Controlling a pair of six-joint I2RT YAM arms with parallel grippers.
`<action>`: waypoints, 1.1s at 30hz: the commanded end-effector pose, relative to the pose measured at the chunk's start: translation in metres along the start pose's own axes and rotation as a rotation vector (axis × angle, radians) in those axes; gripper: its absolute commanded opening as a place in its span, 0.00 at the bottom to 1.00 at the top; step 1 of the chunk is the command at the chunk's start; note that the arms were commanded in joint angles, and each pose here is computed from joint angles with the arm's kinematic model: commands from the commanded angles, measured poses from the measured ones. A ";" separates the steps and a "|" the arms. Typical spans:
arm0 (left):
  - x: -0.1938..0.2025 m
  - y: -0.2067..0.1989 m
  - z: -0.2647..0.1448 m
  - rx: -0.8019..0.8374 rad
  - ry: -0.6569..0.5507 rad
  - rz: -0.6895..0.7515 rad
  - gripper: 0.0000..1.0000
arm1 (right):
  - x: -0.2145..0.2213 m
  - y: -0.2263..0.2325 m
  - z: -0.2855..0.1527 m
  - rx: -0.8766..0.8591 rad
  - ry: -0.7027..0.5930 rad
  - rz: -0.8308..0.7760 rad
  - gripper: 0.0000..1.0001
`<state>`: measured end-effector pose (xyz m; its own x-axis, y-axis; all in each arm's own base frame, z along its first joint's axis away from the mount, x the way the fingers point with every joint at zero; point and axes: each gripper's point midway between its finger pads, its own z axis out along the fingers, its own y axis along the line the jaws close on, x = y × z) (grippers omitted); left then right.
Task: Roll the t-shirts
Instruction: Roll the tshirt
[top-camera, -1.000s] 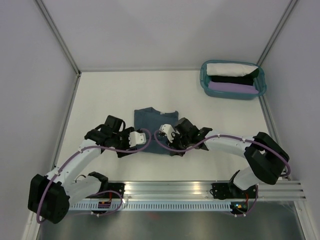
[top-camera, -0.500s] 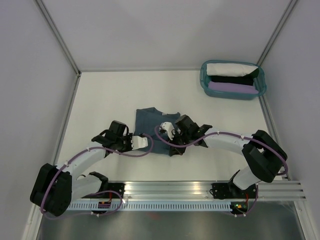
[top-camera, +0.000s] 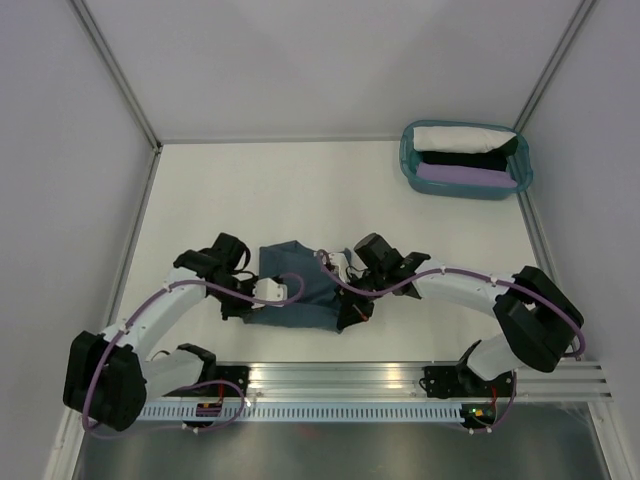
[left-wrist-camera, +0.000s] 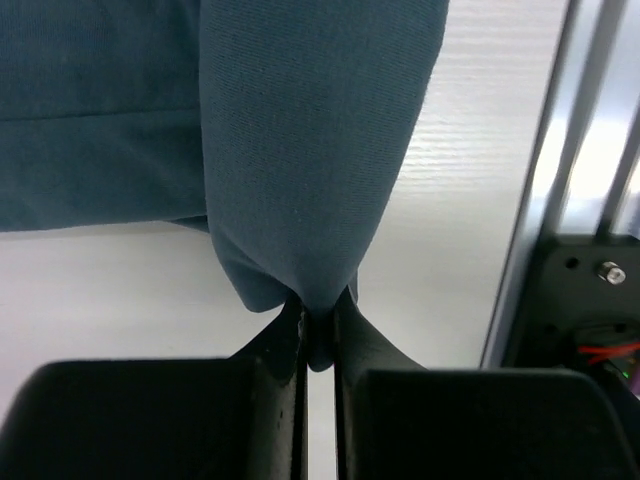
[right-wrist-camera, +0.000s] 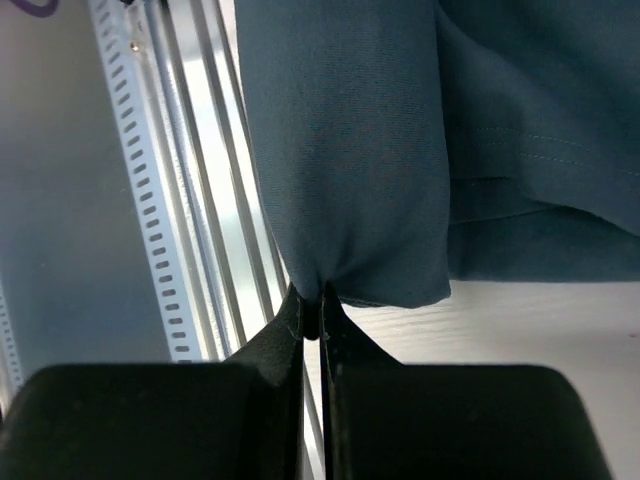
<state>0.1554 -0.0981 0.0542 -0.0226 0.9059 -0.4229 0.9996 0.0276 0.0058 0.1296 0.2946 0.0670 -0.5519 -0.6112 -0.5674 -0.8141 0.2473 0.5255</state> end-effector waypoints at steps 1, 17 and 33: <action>0.002 -0.026 -0.010 0.170 -0.008 0.013 0.02 | 0.002 0.026 -0.004 -0.145 0.000 0.001 0.04; -0.018 0.007 -0.003 0.321 -0.105 -0.144 0.02 | -0.035 -0.020 -0.039 0.140 -0.273 -0.030 0.55; -0.016 0.005 -0.002 0.323 -0.094 -0.184 0.02 | -0.020 -0.017 0.016 0.144 -0.307 0.017 0.45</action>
<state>0.1597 -0.1026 0.0533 -0.2238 0.8828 -0.4131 0.9277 0.0630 -0.3681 0.1477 0.2992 0.0461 -0.5620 -0.4344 -0.7039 -0.8207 0.3987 0.4092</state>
